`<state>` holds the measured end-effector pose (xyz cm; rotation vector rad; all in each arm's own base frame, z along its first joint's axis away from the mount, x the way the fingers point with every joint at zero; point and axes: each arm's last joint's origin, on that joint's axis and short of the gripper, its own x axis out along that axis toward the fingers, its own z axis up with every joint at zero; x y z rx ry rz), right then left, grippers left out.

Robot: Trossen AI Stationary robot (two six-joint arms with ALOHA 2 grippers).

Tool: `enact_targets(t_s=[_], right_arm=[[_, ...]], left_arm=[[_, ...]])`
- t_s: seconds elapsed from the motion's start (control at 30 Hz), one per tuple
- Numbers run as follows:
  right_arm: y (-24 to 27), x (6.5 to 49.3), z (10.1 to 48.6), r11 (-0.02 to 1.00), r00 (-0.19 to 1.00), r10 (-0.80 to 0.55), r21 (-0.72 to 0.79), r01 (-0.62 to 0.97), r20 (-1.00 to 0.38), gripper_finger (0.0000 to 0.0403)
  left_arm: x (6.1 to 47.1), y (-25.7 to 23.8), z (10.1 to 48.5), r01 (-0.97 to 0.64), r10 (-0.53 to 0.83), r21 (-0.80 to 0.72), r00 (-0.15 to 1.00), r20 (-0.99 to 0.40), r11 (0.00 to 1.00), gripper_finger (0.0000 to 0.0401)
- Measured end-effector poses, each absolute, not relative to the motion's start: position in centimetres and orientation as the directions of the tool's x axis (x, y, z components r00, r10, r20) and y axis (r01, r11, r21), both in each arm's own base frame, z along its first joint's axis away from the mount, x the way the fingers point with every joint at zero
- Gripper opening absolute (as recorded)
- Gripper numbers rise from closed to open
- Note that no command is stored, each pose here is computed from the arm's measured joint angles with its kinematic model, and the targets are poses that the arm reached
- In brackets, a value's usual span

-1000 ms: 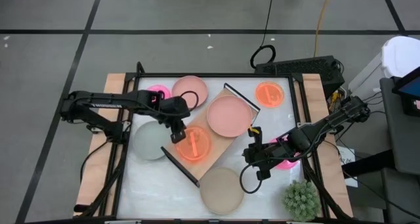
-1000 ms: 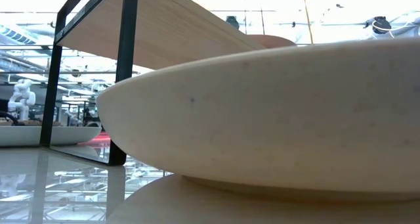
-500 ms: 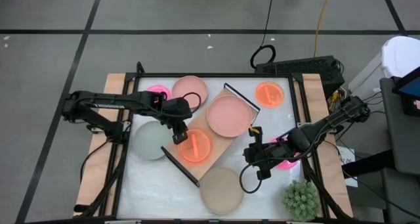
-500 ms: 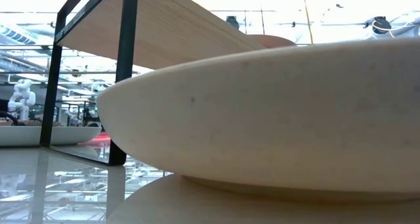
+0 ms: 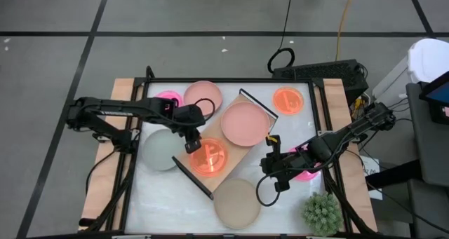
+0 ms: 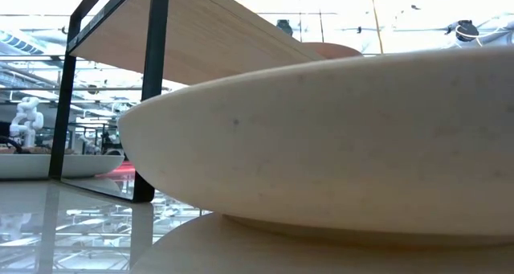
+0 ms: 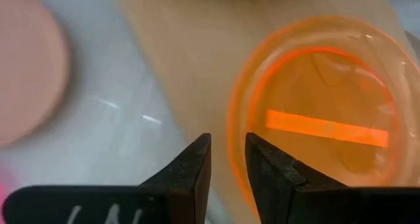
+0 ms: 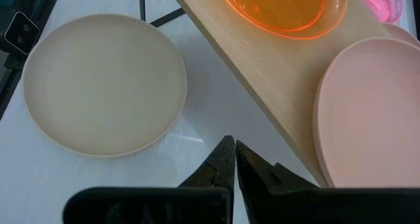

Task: Place and stack plates onto a shelf
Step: Stack the brown plate on top of the big light pink plate on the shelf

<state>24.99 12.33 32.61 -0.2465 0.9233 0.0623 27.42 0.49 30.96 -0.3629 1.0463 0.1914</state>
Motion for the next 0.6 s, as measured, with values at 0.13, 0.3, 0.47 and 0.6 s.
enact_targets(t_s=[0.13, 0.3, 0.47, 0.6], right_arm=[[12.3, 25.0, 32.6, 0.97, 0.603, -0.052, -0.184, -0.158, -0.796, 0.0], [12.3, 25.0, 32.6, 0.974, 0.604, -0.054, -0.175, -0.144, -0.795, 0.0], [12.3, 25.0, 32.6, 0.974, 0.607, -0.062, -0.18, -0.136, -0.792, 0.0], [12.1, 25.0, 32.7, 0.969, 0.623, -0.128, -0.232, -0.088, -0.772, 0.0]], left_arm=[[26.4, 0.6, 32.3, -0.344, 0.11, -0.098, 0.536, -0.837, 0.934, 0.0099], [24.7, 0.8, 33.8, -0.343, 0.237, 0.036, 0.566, -0.789, 0.939, 0.0099], [23.0, 1.3, 33.6, -0.335, 0.303, 0.122, 0.566, -0.767, 0.934, 0.0099], [21.3, 1.9, 33.0, -0.341, 0.324, 0.142, 0.57, -0.755, 0.929, 0.0099]])
